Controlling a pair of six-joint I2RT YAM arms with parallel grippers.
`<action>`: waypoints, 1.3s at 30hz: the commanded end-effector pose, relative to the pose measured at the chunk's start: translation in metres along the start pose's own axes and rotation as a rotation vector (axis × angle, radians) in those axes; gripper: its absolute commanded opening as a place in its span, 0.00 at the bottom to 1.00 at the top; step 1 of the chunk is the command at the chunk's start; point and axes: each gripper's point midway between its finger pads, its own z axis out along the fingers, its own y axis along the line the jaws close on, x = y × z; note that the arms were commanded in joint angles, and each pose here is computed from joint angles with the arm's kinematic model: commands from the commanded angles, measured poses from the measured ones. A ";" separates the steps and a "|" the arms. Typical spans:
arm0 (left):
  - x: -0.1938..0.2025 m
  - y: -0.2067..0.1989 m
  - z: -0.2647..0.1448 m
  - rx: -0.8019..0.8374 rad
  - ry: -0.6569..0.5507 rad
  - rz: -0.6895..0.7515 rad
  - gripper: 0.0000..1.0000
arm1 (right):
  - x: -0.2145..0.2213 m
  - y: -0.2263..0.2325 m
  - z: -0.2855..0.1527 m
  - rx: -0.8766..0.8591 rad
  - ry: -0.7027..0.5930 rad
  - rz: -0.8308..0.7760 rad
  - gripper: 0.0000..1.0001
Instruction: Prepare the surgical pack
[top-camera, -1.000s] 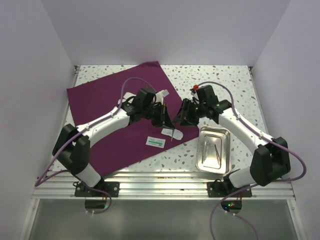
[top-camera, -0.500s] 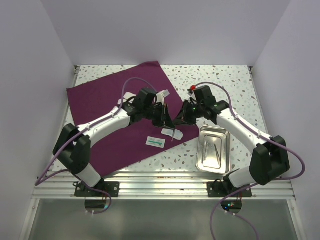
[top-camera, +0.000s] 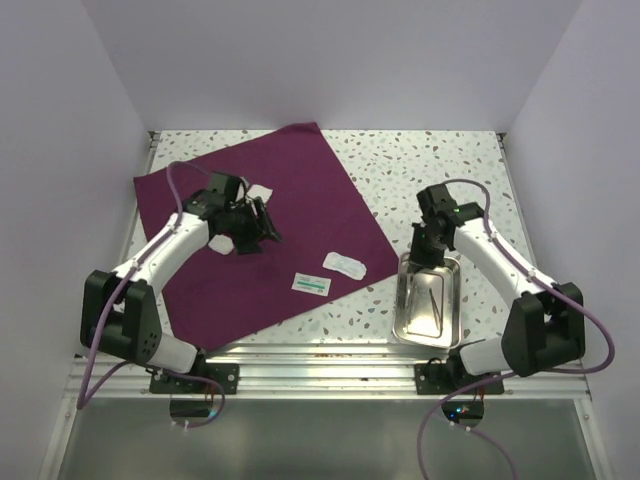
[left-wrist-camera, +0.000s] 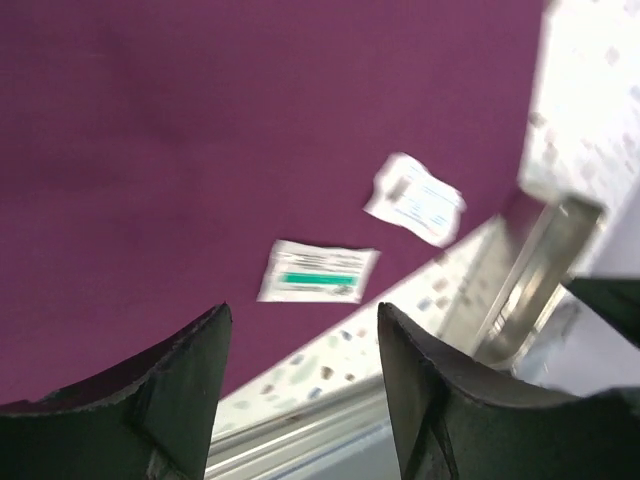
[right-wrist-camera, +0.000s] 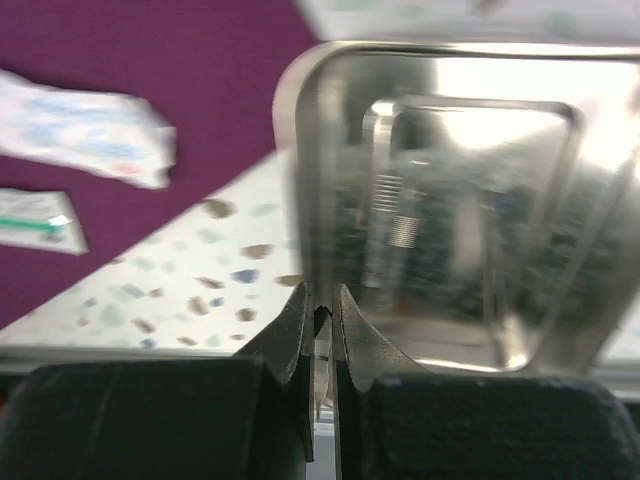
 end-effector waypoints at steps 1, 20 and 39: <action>-0.010 0.057 -0.024 -0.250 -0.051 -0.059 0.64 | 0.013 -0.058 -0.001 0.202 0.044 -0.012 0.00; -0.070 0.169 -0.033 -0.514 -0.192 -0.358 0.48 | -0.006 -0.057 0.005 0.210 0.052 -0.121 0.47; -0.126 0.190 0.002 -0.365 -0.243 -0.320 0.30 | -0.007 -0.011 -0.003 -0.006 0.052 -0.182 0.48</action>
